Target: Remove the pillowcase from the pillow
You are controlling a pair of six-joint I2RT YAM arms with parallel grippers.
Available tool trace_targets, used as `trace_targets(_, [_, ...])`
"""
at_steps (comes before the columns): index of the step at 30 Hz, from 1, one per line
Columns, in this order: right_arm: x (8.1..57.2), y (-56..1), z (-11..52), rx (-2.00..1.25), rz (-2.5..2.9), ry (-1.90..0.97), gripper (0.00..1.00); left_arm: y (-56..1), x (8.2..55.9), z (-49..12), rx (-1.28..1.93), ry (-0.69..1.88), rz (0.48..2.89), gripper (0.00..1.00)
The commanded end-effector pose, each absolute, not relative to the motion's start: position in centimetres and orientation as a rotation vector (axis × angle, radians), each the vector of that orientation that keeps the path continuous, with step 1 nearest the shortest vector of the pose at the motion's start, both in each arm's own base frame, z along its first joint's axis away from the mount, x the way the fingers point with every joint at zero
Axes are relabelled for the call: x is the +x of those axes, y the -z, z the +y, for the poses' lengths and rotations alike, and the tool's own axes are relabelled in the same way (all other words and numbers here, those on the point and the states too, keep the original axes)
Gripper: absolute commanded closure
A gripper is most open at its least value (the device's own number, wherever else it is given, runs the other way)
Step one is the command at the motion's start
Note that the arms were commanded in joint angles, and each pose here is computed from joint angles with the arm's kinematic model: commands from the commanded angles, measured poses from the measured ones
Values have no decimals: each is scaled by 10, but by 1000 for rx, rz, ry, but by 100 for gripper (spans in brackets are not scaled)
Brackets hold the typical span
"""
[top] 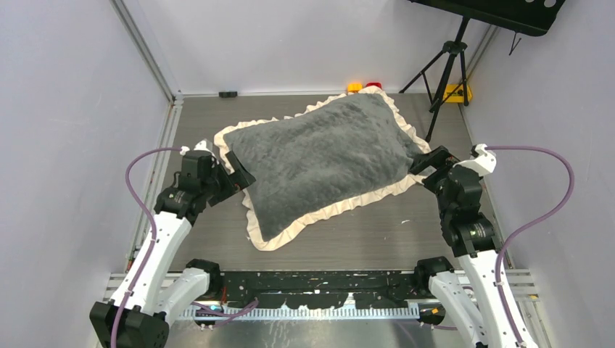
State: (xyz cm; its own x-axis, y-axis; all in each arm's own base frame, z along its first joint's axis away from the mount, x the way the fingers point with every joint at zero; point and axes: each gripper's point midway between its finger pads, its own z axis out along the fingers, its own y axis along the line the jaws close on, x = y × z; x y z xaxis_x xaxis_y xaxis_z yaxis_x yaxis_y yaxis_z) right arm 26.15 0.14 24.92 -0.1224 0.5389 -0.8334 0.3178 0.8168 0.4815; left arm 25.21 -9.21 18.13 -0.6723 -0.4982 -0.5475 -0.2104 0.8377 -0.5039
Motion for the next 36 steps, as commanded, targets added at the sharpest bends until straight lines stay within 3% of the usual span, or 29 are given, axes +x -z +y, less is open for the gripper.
trace_targets(1, [270,-250,14,663,1742,-293,2,-187,254,-93,-499,555,2236,0])
trace_targets(18, [304,-193,65,634,2000,-492,2,-108,267,-137,-610,844,2349,0])
trace_targets(27, [309,-185,78,573,2016,-564,2,-77,286,-152,-564,904,2371,16])
trace_targets(29, [310,-186,79,569,2020,-563,2,-77,292,-152,-547,892,2377,27])
trace_targets(33, [312,-185,81,567,2029,-570,2,-78,303,-142,-562,849,2367,70])
trace_targets(35, [311,-185,81,566,2030,-568,2,-79,308,-120,-634,796,2359,97])
trace_targets(36, [310,-185,80,566,2032,-562,3,-81,311,-106,-680,762,2350,100])
